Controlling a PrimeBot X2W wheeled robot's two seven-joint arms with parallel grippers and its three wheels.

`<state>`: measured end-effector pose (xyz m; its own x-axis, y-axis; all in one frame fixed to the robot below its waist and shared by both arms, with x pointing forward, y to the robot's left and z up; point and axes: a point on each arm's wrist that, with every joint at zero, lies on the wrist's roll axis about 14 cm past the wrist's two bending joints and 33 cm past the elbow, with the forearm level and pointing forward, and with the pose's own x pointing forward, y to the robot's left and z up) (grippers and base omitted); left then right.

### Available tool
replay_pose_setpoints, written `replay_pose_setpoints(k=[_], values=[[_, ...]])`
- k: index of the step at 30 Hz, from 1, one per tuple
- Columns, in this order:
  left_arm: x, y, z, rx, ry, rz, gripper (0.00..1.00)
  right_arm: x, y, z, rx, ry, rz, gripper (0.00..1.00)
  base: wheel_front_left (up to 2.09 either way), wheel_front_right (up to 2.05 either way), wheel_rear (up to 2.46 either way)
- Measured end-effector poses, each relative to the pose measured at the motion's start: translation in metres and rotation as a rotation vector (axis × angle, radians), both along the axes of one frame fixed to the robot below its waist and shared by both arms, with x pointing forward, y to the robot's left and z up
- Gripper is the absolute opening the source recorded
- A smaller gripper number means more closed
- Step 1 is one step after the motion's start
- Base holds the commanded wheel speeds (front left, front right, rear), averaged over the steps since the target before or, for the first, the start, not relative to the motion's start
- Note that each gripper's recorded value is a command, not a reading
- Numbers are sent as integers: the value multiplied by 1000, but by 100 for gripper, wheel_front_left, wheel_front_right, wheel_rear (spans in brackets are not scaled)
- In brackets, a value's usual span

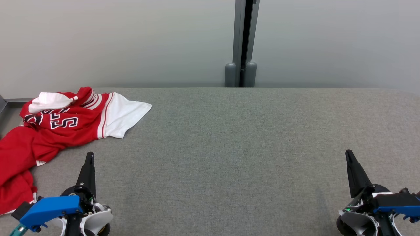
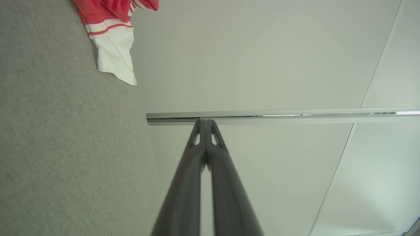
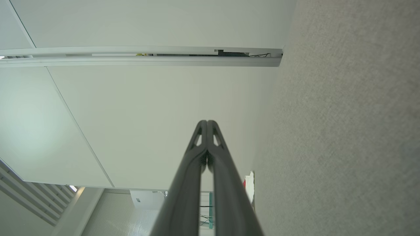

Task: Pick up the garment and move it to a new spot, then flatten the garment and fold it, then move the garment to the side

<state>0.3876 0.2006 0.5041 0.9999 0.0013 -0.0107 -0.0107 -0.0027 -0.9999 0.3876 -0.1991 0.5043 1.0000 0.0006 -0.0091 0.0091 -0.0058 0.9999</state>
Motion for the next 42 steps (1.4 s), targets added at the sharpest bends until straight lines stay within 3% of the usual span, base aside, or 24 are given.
replay_pose_setpoints(k=[23, 24, 32, 42], values=[[0, 0, 0, 0, 0, 0, 0, 0, 0, 0, 0, 0, 0, 0, 0, 0, 0], [0, 0, 0, 0, 0, 0, 100, 0, 0, 0, 0, 0, 0, 100, 0, 0, 0], [-24, -2, -45, -18, 135, 9, 100, -15, 3, -34, 16, 103, -3, 100, 0, 0, 0], [-22, -14, -41, 18, 123, -4, 100, -16, 0, -36, -38, 110, -35, 100, 0, 0, 0]])
